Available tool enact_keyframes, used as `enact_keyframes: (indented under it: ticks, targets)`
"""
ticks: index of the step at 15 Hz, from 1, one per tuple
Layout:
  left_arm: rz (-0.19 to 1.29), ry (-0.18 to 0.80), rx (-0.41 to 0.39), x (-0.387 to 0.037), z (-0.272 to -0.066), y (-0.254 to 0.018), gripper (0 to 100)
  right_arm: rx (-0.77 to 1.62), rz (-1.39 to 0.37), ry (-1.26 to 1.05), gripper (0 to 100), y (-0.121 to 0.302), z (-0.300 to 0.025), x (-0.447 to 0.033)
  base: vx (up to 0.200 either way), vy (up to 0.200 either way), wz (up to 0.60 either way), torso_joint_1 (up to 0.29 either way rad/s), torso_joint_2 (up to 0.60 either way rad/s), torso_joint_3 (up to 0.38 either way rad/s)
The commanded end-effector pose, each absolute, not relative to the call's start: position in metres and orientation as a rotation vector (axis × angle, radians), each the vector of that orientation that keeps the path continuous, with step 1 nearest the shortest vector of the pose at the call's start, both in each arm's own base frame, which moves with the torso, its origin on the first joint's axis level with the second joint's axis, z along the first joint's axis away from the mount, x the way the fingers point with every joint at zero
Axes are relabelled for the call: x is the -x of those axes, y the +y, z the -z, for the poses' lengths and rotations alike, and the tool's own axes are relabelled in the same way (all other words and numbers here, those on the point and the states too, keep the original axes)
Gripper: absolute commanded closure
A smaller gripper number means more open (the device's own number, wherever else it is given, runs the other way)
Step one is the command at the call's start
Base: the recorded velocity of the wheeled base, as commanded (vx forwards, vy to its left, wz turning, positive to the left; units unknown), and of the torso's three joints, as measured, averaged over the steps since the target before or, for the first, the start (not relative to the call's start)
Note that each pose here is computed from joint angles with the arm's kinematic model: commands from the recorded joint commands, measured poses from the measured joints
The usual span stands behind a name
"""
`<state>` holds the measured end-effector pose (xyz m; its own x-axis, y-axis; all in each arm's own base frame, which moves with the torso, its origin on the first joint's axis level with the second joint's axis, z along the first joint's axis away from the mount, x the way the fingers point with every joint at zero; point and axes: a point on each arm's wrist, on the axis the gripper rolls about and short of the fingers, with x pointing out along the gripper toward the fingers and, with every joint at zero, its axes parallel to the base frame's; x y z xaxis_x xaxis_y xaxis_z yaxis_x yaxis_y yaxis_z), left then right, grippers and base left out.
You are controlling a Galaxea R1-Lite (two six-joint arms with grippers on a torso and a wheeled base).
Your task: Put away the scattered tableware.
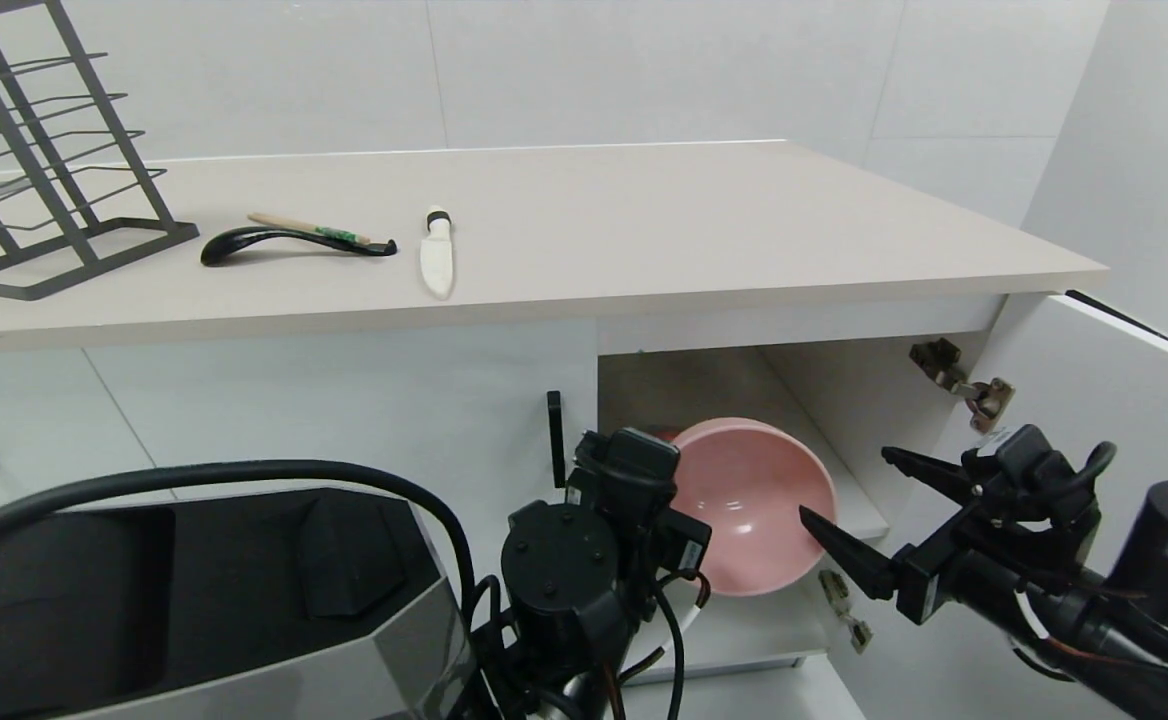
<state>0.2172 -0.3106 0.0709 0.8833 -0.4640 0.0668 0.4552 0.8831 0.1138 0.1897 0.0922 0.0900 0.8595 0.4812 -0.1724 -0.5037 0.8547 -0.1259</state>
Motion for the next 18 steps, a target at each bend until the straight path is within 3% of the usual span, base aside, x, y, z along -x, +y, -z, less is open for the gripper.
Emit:
enact_keyframes:
  ticks: [1, 12, 13, 18]
  targets:
    - [0.486, -0.082, -0.111, -0.217, -0.064, -0.313, 100, 0.17, -0.514, 0.144, 0, 0.093, -0.087, -0.195, 0.0, 0.0, 0.0, 0.0, 0.0, 0.0]
    - [0.528, -0.151, -0.029, -0.216, -0.073, -0.344, 100, 0.167, -0.508, 0.136, 0, 0.092, -0.089, -0.196, 0.0, 0.0, 0.0, 0.0, 0.0, 0.0]
    - [0.528, -0.151, -0.03, -0.216, -0.073, -0.344, 100, 0.167, -0.508, 0.136, 100, 0.092, -0.089, -0.196, 0.0, 0.0, 0.0, 0.0, 0.0, 0.0]
    - [0.533, -0.148, -0.02, -0.215, -0.073, -0.345, 100, 0.164, -0.548, 0.112, 100, 0.102, -0.092, -0.195, 0.0, 0.0, 0.0, 0.0, 0.0, 0.0]
